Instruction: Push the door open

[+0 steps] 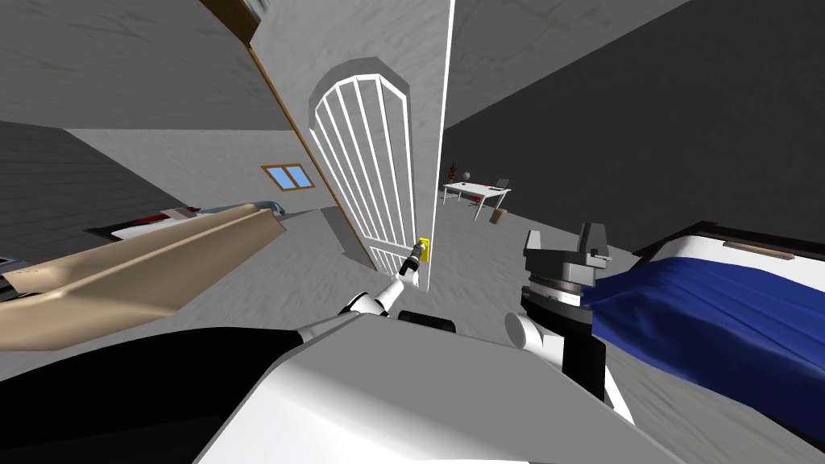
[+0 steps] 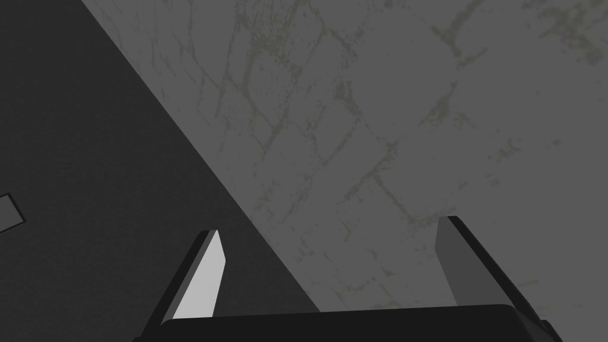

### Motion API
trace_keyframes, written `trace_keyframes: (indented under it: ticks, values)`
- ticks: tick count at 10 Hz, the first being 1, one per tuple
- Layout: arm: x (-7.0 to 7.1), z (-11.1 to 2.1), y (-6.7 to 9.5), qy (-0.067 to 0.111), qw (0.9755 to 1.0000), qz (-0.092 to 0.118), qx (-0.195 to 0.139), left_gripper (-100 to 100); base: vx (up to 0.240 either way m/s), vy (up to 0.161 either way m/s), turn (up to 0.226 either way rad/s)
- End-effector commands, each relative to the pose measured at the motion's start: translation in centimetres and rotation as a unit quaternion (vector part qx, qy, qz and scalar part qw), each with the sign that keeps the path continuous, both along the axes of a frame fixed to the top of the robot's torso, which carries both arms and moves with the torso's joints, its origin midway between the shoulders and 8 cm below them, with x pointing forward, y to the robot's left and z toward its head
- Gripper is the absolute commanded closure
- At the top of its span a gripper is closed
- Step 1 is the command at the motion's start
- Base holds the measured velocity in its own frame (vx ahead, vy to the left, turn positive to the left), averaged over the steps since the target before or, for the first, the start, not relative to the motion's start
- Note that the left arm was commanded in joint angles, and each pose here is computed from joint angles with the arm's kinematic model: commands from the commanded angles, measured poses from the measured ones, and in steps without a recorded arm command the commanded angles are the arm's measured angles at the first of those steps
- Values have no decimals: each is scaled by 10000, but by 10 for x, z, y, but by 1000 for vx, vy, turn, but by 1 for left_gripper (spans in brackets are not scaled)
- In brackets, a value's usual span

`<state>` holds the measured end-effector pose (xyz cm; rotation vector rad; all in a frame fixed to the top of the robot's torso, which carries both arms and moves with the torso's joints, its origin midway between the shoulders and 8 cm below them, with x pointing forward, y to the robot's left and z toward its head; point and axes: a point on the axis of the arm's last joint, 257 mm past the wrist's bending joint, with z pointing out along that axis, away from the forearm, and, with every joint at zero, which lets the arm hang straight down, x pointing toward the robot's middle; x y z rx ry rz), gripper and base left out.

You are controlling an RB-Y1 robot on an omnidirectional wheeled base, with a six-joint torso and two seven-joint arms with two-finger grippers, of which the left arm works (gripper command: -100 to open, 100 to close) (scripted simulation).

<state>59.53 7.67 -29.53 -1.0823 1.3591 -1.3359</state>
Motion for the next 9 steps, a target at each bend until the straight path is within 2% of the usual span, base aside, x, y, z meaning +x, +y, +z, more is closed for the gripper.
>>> trace_keyframes:
  ticks: [1, 3, 4, 9]
  values:
    - [-1, -2, -1, 19, 10000, -5, -3, 100, -28, 7, 4]
    - [-1, -2, -1, 19, 10000, -5, -3, 100, -8, 2, 2]
    - [2, -6, 19, 42, 9999, 114, 81, 100, 68, -43, 26]
    - [10, -3, 54, 19, 9992, 394, 117, 100, 132, -139, 54]
